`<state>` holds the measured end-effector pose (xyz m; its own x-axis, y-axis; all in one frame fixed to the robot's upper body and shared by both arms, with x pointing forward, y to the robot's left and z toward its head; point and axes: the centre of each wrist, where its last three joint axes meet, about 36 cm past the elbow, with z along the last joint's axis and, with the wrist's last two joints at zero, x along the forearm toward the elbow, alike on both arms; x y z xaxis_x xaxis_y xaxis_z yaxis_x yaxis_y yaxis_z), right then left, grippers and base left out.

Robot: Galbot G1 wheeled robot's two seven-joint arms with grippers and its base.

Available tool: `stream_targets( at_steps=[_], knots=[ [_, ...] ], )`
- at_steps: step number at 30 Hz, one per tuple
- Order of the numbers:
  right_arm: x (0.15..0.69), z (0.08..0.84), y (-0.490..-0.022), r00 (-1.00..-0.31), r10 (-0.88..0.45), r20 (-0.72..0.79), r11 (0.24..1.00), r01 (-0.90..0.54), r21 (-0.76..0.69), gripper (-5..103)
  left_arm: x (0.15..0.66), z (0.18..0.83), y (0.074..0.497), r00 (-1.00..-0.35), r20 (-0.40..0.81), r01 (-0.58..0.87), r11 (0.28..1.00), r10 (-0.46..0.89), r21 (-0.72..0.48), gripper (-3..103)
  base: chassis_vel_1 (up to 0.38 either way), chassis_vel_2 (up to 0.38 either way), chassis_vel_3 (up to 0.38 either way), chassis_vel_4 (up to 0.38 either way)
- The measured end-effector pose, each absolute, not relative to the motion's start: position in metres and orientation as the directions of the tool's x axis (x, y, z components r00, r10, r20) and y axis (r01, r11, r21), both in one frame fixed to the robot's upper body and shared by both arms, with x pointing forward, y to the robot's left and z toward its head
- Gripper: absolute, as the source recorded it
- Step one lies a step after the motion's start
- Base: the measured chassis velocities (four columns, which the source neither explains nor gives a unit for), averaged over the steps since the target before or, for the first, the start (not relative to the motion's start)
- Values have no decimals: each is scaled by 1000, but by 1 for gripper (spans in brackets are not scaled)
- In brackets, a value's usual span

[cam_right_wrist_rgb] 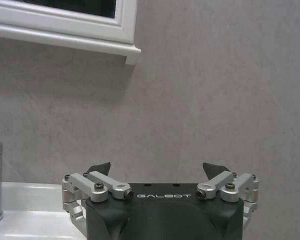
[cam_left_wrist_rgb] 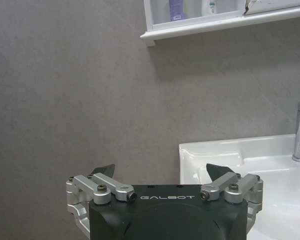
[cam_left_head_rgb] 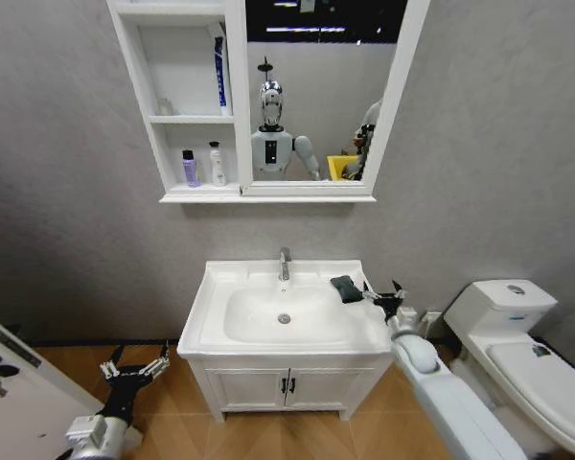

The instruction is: Move facial cleanser and shampoo from washbasin to cabinet, then wipe washbasin with towel.

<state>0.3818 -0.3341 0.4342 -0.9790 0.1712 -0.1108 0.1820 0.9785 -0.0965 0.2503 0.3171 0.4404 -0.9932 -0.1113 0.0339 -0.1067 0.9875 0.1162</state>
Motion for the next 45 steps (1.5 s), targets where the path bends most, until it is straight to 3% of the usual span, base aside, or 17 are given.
stream_targets(
  at_steps=[8,13,45],
  knots=[
    [246,438,-333,-952,258,-165,958,275,-86,100,250,440,317,-993,34,-107,987,-111,116,100,0,0,0,0],
    [214,437,-313,-953,266,-142,960,276,-51,100,250,440,317,-993,34,-107,987,-111,116,100,0,0,0,0],
    [208,444,-290,-957,273,-96,961,275,-7,100,250,440,317,-993,34,-107,987,-111,116,100,0,0,0,0]
  ],
)
